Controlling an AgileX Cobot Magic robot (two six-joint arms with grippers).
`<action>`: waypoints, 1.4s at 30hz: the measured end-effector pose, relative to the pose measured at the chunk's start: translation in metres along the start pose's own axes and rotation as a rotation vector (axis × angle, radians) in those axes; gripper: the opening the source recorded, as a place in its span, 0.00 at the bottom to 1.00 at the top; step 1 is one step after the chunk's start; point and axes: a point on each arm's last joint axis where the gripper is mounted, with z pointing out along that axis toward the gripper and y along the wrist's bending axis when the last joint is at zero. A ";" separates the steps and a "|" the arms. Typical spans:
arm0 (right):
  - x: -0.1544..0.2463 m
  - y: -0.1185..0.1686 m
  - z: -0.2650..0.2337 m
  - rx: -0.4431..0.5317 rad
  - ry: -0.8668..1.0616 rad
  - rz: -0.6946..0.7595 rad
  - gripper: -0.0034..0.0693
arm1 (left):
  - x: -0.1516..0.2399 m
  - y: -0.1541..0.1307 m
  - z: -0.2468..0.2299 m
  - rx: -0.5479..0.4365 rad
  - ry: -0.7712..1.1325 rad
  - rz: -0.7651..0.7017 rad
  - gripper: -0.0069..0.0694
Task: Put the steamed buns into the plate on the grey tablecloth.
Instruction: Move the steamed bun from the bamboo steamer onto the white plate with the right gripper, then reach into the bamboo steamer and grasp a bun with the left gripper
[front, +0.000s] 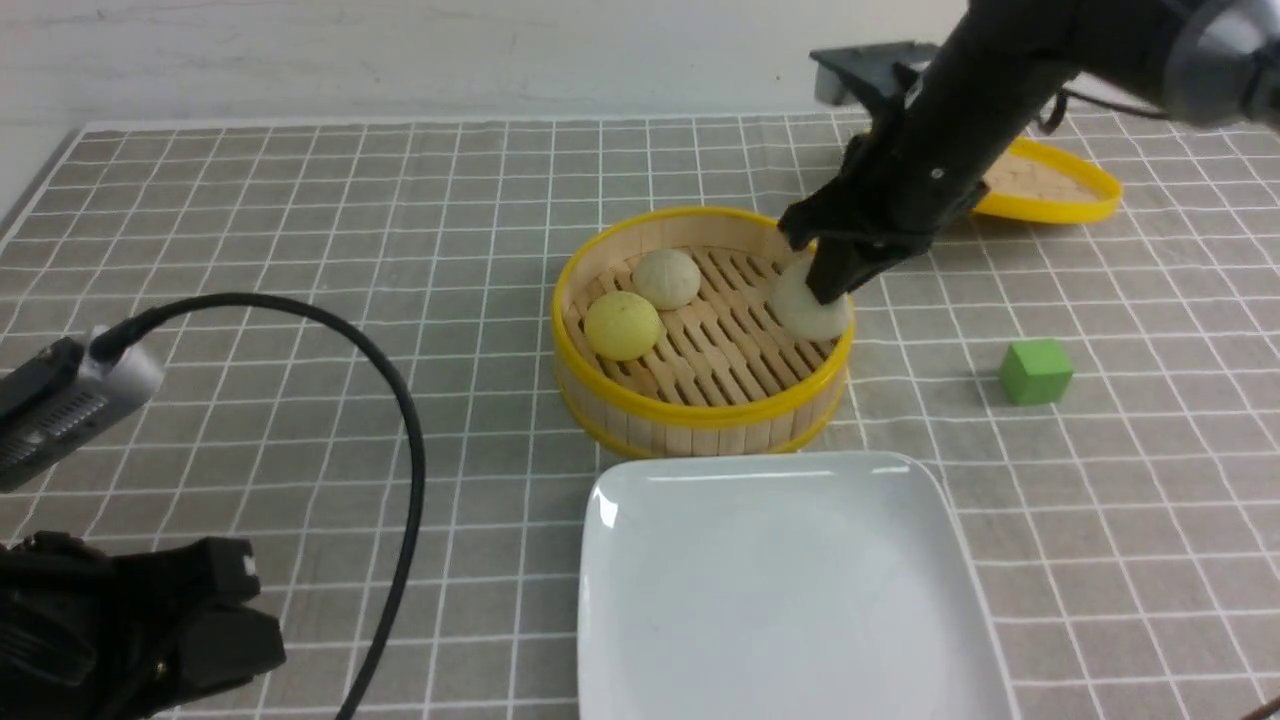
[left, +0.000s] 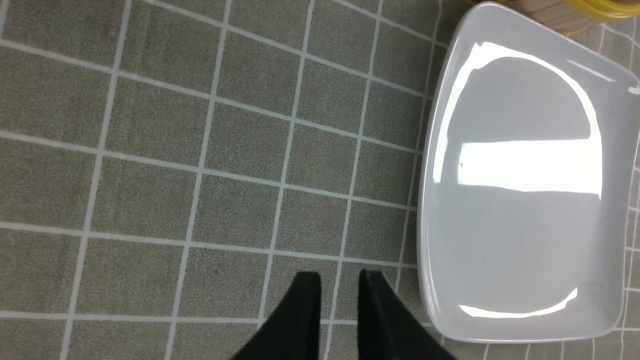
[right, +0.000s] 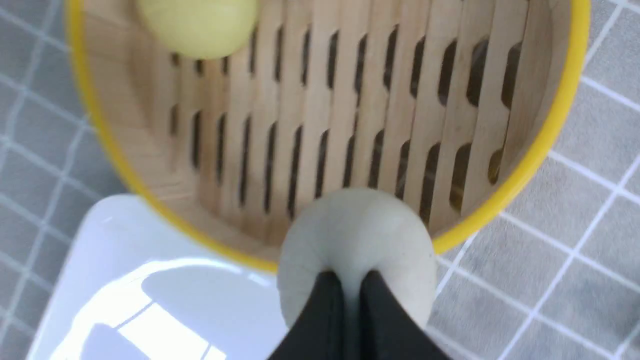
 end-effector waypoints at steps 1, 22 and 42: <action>0.003 0.008 -0.021 -0.016 -0.024 0.007 0.08 | 0.000 0.000 0.000 -0.002 0.000 0.002 0.28; 0.153 0.036 0.070 -0.018 0.287 0.114 0.31 | -0.005 0.000 -0.001 -0.010 -0.046 0.032 0.35; 0.166 0.047 -0.079 0.131 0.155 -0.037 0.03 | -0.123 -0.064 0.024 0.236 0.086 0.324 0.37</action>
